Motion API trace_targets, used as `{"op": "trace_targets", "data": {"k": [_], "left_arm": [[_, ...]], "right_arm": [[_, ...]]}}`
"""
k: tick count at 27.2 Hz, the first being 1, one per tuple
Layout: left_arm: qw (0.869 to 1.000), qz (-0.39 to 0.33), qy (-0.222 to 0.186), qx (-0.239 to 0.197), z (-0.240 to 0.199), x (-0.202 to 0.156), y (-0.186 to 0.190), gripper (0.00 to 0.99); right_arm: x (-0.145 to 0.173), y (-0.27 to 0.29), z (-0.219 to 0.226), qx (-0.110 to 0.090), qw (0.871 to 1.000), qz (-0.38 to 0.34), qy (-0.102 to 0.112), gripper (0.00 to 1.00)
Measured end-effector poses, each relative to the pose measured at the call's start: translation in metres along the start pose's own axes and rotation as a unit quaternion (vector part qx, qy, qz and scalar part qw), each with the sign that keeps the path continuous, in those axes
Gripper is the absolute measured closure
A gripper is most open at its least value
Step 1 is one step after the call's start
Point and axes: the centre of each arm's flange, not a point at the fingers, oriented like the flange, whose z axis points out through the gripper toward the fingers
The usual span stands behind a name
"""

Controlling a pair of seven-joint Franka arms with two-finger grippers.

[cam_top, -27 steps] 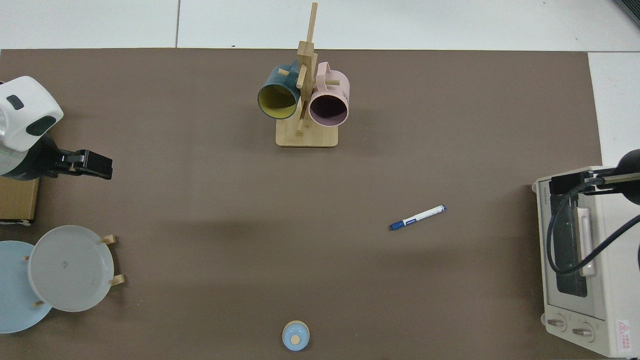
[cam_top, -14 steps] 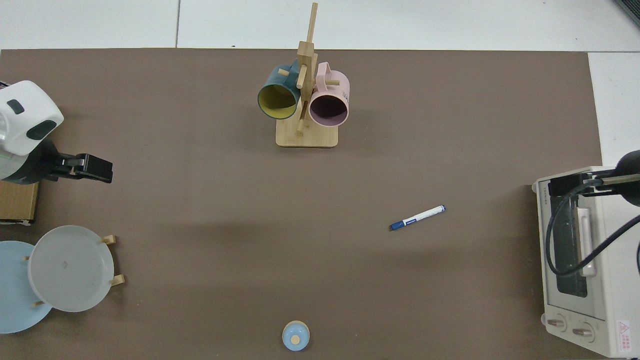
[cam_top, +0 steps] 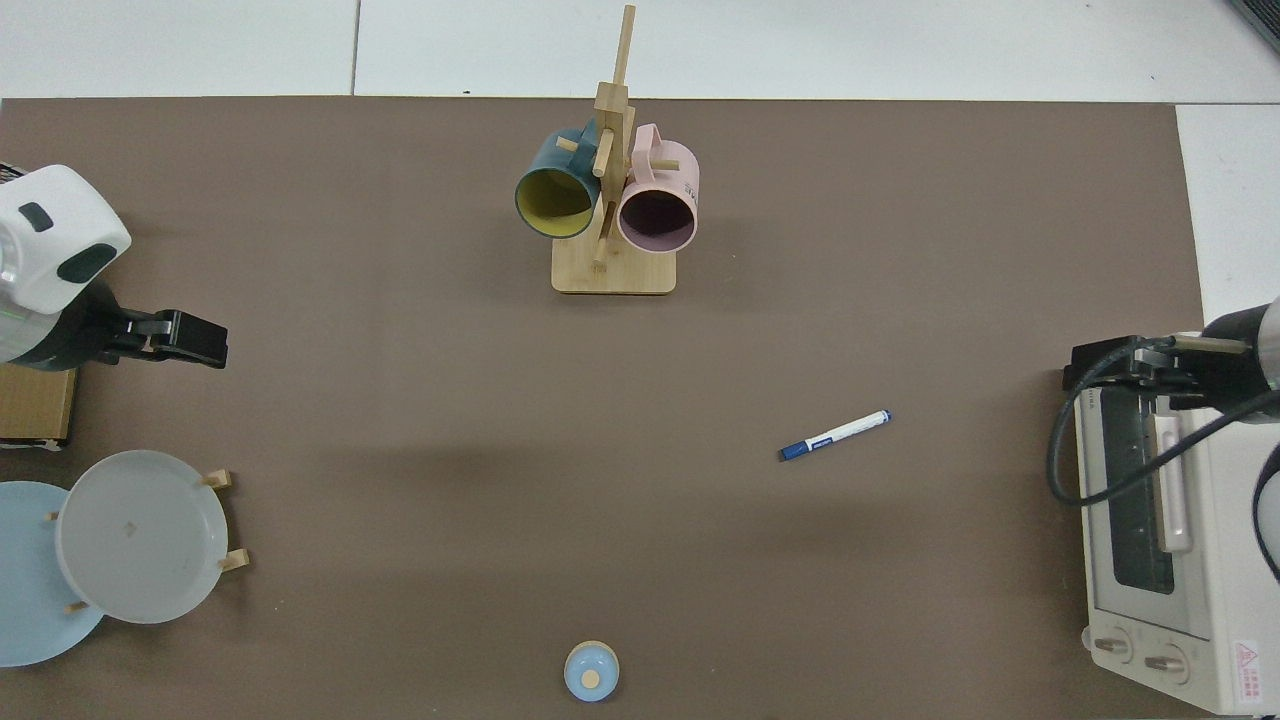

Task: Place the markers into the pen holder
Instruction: 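Reach the right gripper down to the blue-capped marker and grasp it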

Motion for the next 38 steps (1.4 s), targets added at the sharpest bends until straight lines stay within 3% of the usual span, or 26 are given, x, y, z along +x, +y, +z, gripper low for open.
{"op": "trace_targets", "data": {"k": [4,9,14,18,22,27,31,38], "left_arm": [[1.0,0.0,0.003,0.0,0.001,0.0,0.0,0.0],[1.0,0.0,0.002,0.0,0.004,-0.001,0.0,0.0],[1.0,-0.004,0.004,0.0,0.017,0.0,-0.005,0.0],[1.0,-0.009,0.005,0.0,0.028,0.0,-0.013,0.0],[1.0,-0.009,0.004,0.0,0.034,0.0,-0.014,0.0],[1.0,-0.007,0.003,0.0,0.04,0.0,-0.012,0.0],[1.0,-0.007,0.002,0.0,0.043,0.0,-0.012,0.0],[1.0,-0.007,0.0,0.0,0.045,-0.001,-0.012,0.0]], "right_arm": [[-0.004,-0.016,0.025,0.016,0.993,0.117,-0.017,0.0],[-0.011,-0.052,0.066,0.026,0.976,0.215,-0.01,0.0],[-0.016,-0.073,0.113,0.025,0.949,0.314,-0.015,0.0],[-0.012,-0.077,0.153,0.012,0.926,0.377,-0.028,0.0],[-0.01,-0.082,0.185,0.001,0.908,0.417,-0.036,0.0],[-0.003,-0.087,0.216,0.013,0.89,0.454,-0.038,0.0],[0.001,-0.087,0.237,0.018,0.885,0.464,-0.043,0.0],[0.003,-0.082,0.279,0.004,0.88,0.472,-0.05,0.0]]}}
